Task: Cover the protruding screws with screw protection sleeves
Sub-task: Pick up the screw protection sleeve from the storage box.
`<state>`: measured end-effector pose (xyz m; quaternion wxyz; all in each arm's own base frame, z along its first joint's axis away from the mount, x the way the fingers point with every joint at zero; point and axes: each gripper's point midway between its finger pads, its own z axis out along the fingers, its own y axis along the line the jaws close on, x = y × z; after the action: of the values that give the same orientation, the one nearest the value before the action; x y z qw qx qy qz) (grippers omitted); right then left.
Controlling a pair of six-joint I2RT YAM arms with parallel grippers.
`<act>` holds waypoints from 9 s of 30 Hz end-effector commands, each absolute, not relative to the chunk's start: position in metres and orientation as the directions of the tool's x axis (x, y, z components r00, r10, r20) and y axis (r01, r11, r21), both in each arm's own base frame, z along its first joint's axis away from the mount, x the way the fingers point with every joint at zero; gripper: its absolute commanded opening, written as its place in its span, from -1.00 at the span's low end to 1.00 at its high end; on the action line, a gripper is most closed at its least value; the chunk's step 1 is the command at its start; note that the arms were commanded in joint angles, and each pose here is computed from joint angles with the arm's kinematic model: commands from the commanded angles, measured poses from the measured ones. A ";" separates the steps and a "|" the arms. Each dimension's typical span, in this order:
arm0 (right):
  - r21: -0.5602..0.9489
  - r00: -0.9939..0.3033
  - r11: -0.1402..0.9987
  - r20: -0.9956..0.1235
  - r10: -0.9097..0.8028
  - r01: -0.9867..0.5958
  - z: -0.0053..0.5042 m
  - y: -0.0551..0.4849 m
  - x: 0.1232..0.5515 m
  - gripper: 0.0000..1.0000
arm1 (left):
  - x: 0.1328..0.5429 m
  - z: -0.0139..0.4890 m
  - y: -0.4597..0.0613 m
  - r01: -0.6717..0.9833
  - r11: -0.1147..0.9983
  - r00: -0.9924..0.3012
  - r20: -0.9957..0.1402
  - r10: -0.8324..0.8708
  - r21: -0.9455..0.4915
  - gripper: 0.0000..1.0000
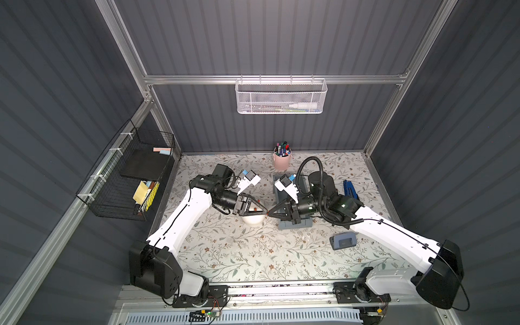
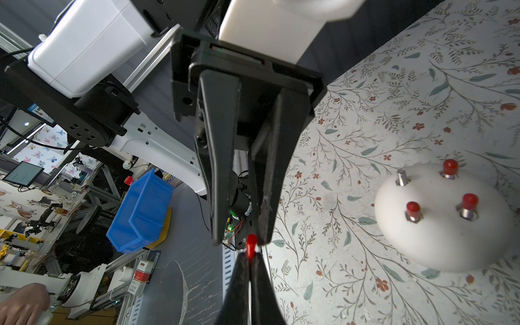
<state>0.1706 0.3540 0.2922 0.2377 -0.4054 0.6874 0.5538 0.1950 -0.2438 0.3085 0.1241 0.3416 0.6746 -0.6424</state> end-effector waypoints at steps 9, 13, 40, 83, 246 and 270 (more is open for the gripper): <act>0.558 -0.538 0.018 -0.791 -0.293 -0.830 0.303 0.360 0.170 -0.95 | 0.185 0.322 -0.244 0.638 -0.107 -0.713 -0.638 0.292 -0.763 -0.65; 0.557 -0.538 0.024 -0.790 -0.293 -0.830 0.301 0.361 0.172 -0.94 | 0.185 0.321 -0.244 0.644 -0.105 -0.708 -0.642 0.295 -0.758 -0.87; 0.173 -0.179 0.182 -0.984 -0.012 -0.968 0.413 0.359 0.209 0.14 | 0.256 0.299 -0.224 0.808 0.419 -0.481 -0.874 0.067 -0.413 -1.00; 0.462 -0.413 0.134 -0.866 0.281 -0.877 0.421 0.414 0.257 -0.32 | 0.269 0.340 -0.165 0.665 0.668 -0.218 -0.942 -0.254 -0.333 -1.00; 0.430 -0.465 -0.182 -0.849 0.250 -0.884 0.439 0.445 0.227 -0.75 | 0.233 0.440 -0.156 0.840 0.381 -0.137 -0.831 -0.539 -0.385 -1.00; 0.408 -0.442 -0.173 -0.853 0.276 -0.896 0.443 0.437 0.225 -0.66 | 0.234 0.439 -0.156 0.840 0.380 -0.140 -0.832 -0.538 -0.387 -1.00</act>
<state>0.2299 0.4466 0.4304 0.4067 -0.3172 0.5023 0.6941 0.2433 -0.1542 0.4325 0.6341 0.1233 0.5414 -0.5381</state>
